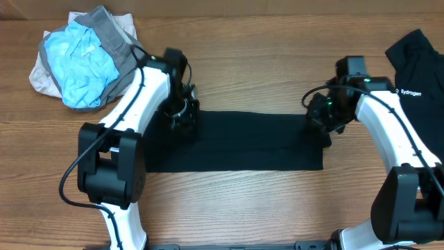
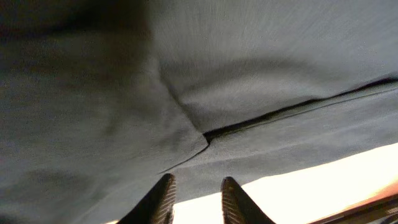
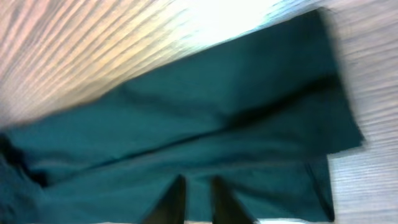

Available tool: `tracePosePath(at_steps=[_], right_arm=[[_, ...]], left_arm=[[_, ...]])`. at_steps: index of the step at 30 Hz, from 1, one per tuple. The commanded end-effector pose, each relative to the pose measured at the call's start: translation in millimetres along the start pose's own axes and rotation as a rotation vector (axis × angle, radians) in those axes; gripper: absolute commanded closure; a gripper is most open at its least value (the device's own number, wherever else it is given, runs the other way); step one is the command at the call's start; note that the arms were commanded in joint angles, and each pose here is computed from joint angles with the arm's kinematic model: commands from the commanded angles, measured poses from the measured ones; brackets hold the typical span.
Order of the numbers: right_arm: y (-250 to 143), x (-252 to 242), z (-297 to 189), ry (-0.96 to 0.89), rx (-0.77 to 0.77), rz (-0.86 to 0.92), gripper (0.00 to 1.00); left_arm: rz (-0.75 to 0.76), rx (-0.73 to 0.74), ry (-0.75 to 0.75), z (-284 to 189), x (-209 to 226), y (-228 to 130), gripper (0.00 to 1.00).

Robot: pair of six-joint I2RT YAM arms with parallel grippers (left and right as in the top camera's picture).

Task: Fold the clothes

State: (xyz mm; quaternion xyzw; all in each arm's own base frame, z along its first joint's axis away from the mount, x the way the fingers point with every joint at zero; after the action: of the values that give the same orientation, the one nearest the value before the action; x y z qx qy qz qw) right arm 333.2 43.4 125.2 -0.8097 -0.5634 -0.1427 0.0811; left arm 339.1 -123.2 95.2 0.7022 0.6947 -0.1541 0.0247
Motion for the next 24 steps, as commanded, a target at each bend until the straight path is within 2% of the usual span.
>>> tracePosePath(at_steps=[1, 7, 10, 16, 24], right_arm=[[-12, 6, 18, 0.023, 0.050, -0.055, 0.93], [-13, 8, 40, 0.027, 0.049, -0.064, 0.96], [-15, 2, 55, 0.015, 0.073, -0.044, 0.96], [-18, -11, 79, 0.002, 0.099, -0.021, 0.96], [-15, -43, 100, -0.038, 0.153, 0.095, 0.96]], left_arm=[[-0.020, 0.061, -0.017, 24, -3, -17, 0.77], [-0.041, 0.058, -0.015, 44, 6, -20, 0.78], [-0.070, 0.051, 0.037, 48, 15, -20, 0.77], [-0.094, 0.046, 0.168, 46, 37, -22, 0.77], [-0.152, 0.072, 0.190, 42, 59, -27, 0.76]])
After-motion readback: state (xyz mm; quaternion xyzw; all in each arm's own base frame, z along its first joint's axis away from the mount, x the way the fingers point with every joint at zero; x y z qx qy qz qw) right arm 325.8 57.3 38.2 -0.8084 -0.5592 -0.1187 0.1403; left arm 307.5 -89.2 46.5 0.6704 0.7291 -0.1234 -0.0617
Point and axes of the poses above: each gripper's point midway between its finger pads, its own z axis out along the fingers, its own x axis along the line the jaws close on, y = z × x, the point moved 4 cm from there along -z, back along the fingers, and after that the axes turned 3 degrees about -z, right-handed, at the moved point
